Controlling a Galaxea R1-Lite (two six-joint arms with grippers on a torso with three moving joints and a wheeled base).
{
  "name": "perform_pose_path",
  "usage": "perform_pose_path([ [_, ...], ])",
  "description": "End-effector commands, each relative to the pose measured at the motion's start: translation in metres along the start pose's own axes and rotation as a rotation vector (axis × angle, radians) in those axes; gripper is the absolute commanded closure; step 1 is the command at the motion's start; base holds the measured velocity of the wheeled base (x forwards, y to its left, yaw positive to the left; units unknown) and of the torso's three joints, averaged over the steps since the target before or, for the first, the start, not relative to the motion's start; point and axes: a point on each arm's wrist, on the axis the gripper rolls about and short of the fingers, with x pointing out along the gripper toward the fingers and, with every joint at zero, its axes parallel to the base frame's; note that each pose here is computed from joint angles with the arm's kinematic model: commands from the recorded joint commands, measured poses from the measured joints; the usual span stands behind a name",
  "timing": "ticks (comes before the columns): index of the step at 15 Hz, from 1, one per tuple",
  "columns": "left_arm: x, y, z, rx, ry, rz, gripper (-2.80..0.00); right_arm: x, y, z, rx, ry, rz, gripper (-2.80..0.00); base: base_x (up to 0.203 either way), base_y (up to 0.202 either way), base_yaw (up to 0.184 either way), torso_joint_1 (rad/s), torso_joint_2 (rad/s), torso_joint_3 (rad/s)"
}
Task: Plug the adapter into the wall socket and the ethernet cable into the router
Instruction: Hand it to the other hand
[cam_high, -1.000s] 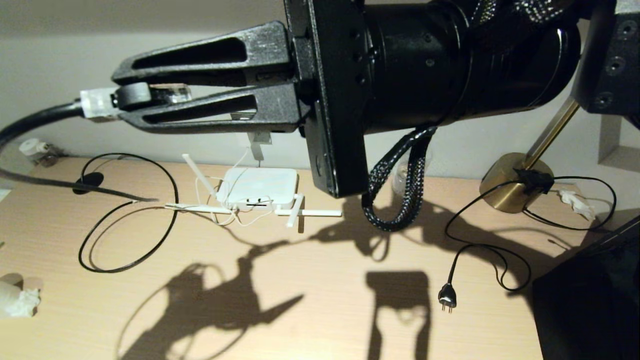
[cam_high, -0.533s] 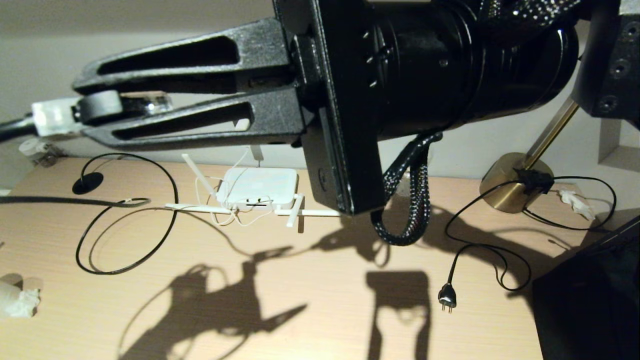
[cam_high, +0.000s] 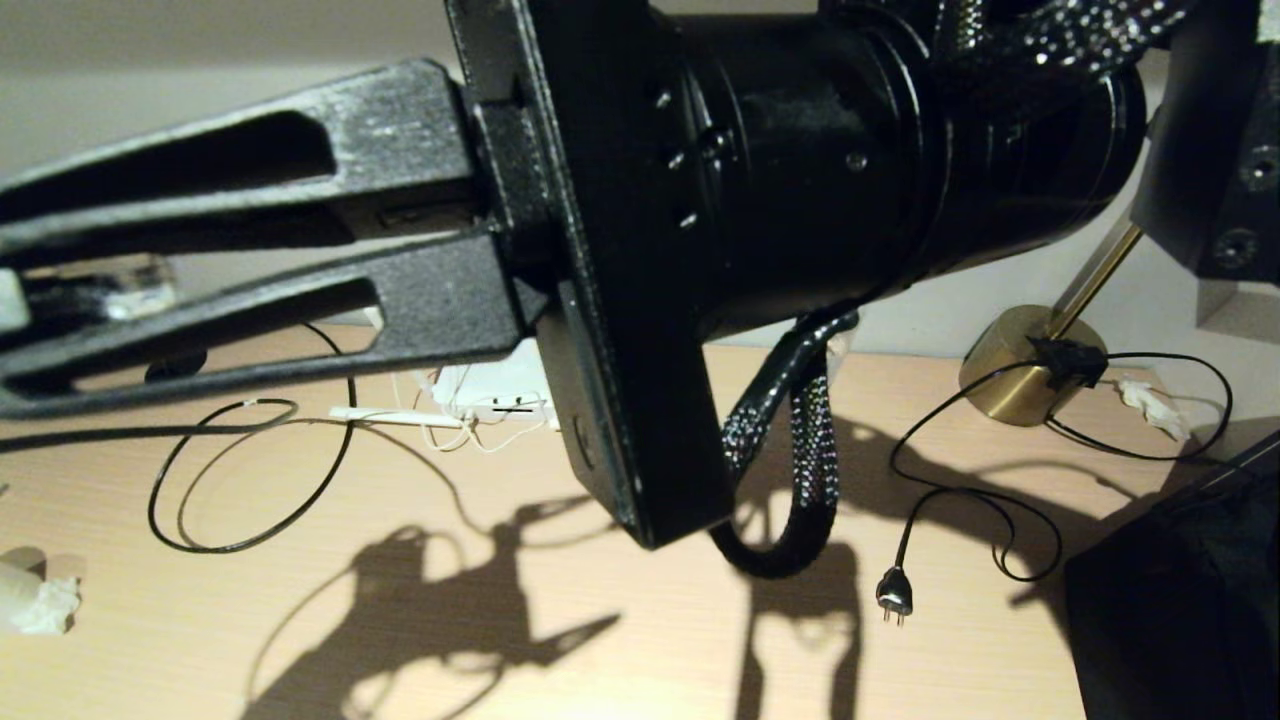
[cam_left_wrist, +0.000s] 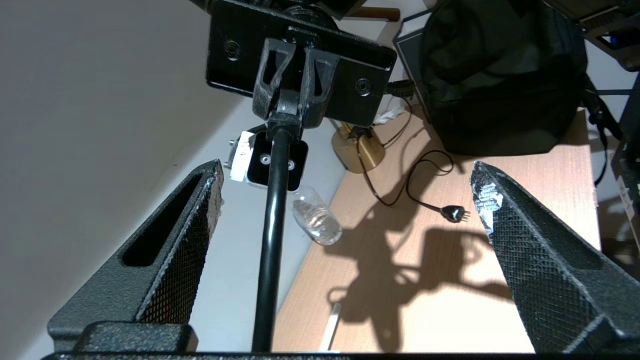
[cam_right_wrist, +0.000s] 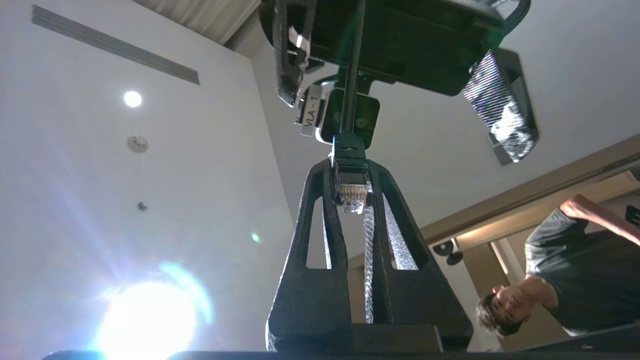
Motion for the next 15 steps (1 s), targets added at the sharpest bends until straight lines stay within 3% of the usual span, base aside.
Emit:
perform_pose_path([
  [1, 0.003, 0.001, -0.002, -0.001, 0.001, -0.007, -2.8, 0.004, -0.002, 0.002, 0.017, 0.01, -0.009, 0.0, 0.0, 0.0, 0.0, 0.0, 0.0, 0.0],
  [15, 0.002, 0.001, 0.0, -0.001, -0.001, -0.005, -2.8, 0.012, -0.004, 0.016, 0.025, 0.006, -0.014, 0.0, 0.0, 0.0, 0.0, 0.0, 0.0, 0.0],
])
